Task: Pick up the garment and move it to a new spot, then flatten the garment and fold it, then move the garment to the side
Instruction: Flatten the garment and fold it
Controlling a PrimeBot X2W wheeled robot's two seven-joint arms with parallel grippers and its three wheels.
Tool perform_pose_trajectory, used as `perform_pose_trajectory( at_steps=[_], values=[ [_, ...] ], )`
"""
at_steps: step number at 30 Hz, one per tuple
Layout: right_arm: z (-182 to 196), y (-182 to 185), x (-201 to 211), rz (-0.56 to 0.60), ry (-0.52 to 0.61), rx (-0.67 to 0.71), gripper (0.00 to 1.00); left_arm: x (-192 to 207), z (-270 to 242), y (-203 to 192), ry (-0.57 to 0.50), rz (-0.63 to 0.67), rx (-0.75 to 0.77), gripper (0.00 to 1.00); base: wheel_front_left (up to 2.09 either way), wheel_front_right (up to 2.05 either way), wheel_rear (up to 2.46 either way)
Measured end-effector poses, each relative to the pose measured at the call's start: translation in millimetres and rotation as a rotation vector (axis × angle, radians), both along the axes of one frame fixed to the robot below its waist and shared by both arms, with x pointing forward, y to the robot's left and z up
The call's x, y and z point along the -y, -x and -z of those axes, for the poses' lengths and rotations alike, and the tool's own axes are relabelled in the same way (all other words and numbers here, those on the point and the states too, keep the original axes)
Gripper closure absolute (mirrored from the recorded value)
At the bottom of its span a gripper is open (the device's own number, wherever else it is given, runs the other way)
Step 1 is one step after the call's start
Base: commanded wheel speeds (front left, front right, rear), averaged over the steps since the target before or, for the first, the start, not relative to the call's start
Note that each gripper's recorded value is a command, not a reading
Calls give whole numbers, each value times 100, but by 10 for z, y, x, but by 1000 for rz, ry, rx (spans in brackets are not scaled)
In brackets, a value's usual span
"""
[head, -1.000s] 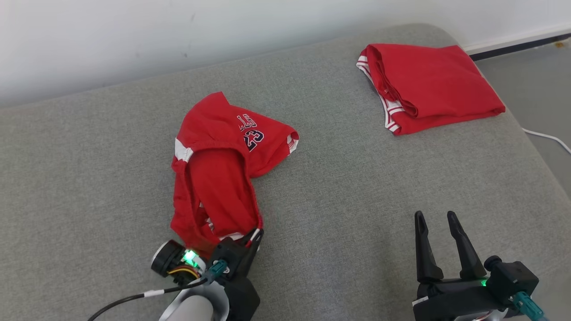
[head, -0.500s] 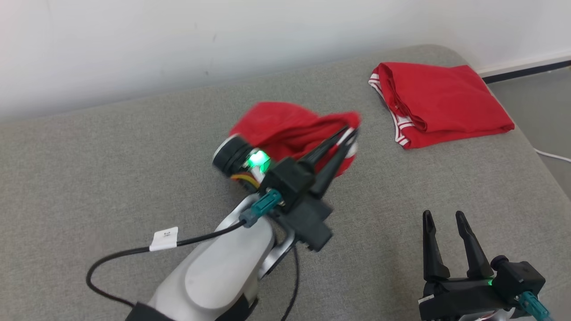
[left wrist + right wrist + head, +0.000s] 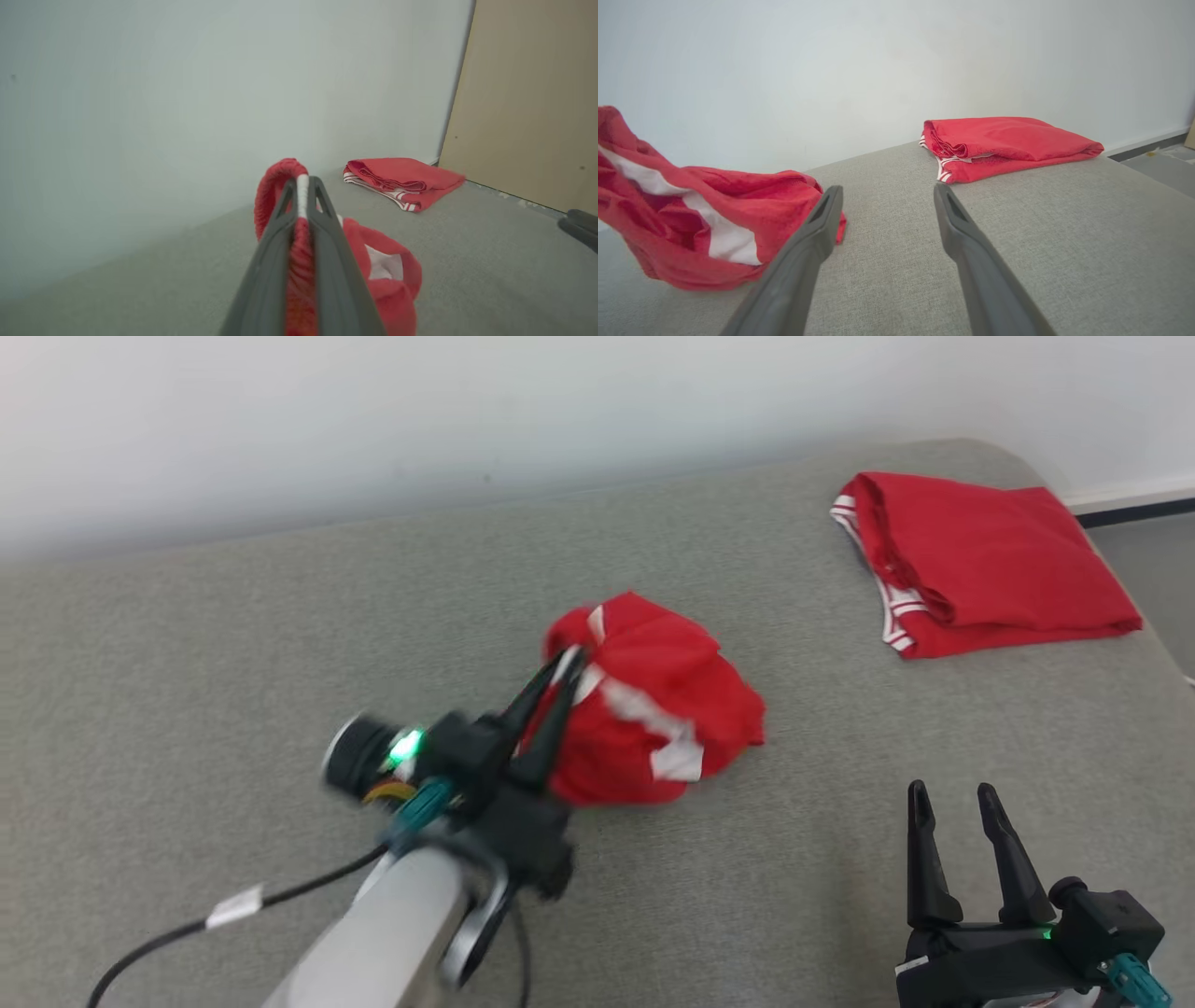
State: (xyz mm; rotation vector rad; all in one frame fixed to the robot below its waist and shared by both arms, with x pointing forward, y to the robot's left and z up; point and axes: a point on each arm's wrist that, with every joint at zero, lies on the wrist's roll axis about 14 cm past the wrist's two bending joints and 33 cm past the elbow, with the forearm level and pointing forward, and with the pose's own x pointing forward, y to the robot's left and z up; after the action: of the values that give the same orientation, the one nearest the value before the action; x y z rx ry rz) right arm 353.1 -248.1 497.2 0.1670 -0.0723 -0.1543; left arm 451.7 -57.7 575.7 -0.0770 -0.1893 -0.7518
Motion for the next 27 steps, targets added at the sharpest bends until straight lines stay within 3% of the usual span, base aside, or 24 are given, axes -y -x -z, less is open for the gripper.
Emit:
perform_pose_trajectory(
  at_steps=[5,12,19,20,21,22,23,27],
  values=[
    [29,-130,-128,-47,1,-6,0,-718,643,24,-46,-180,-160,100,0,0,0],
    [92,-296,-344,-125,5,-21,0,-1491,1184,289,-27,-399,-333,100,0,0,0],
    [115,-376,-455,-167,10,-26,0,-1818,1532,617,-11,-501,-452,100,0,0,0],
    [116,-376,-465,-170,10,-27,0,-1828,1525,629,-7,-510,-450,68,0,0,0],
    [115,-376,-477,-174,9,-26,0,-1839,1503,633,-5,-518,-441,54,0,0,0],
    [114,-373,-482,-175,9,-26,0,-1853,1468,630,-2,-525,-428,14,0,0,0],
    [112,-369,-491,-178,8,-26,0,-1875,1423,619,2,-534,-412,0,0,0,0],
    [85,-354,-525,-187,2,-17,0,-1918,1240,602,17,-554,-349,0,0,0,0]
  ],
)
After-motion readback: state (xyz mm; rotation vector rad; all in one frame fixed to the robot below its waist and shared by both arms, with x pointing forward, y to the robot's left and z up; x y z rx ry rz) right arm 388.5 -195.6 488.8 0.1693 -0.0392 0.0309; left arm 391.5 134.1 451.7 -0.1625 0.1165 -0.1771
